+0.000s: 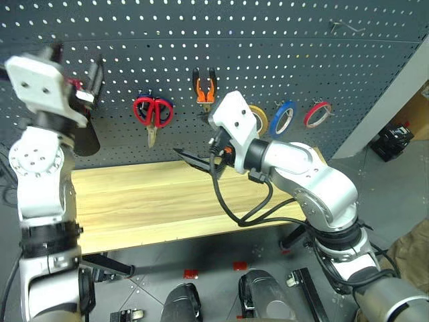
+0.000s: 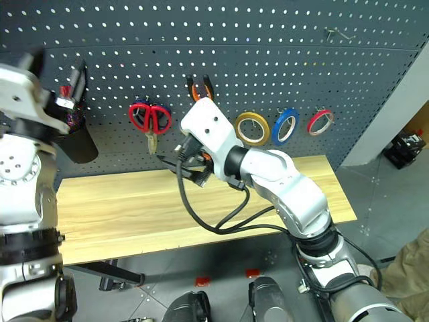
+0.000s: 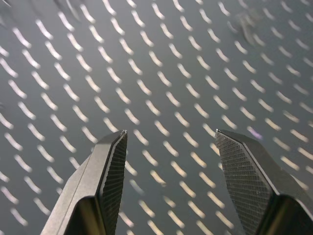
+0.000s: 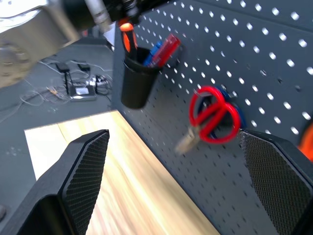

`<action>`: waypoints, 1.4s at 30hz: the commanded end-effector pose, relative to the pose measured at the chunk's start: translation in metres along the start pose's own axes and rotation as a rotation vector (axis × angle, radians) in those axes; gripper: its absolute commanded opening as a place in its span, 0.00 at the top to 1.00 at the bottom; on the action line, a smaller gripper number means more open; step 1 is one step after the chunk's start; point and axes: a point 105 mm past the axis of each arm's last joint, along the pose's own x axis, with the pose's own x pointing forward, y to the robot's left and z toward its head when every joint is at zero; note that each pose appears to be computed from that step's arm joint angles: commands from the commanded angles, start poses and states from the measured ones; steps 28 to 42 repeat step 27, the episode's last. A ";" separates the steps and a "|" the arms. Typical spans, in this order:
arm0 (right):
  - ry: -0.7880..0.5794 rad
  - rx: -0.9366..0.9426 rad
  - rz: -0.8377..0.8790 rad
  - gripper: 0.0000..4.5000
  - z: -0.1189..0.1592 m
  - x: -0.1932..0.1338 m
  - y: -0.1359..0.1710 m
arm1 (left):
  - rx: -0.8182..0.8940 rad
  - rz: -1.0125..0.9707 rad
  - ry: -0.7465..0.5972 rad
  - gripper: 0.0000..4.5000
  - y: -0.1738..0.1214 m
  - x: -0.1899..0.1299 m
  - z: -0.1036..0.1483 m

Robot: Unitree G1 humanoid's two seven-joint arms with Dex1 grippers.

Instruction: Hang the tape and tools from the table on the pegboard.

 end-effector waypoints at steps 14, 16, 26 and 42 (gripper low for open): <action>0.147 0.170 -0.324 0.00 -0.124 -0.059 -0.027 | -0.241 0.175 0.491 0.33 -0.021 -0.085 -0.090; 0.151 0.178 -0.377 0.00 -0.142 -0.065 -0.030 | -0.242 0.185 0.527 0.33 -0.025 -0.096 -0.102; 0.175 0.154 -0.703 0.00 -0.203 -0.105 -0.080 | -0.233 0.253 0.670 0.33 -0.033 -0.143 -0.144; 0.180 0.147 -0.711 0.00 -0.205 -0.107 -0.083 | -0.233 0.250 0.670 0.33 -0.034 -0.144 -0.144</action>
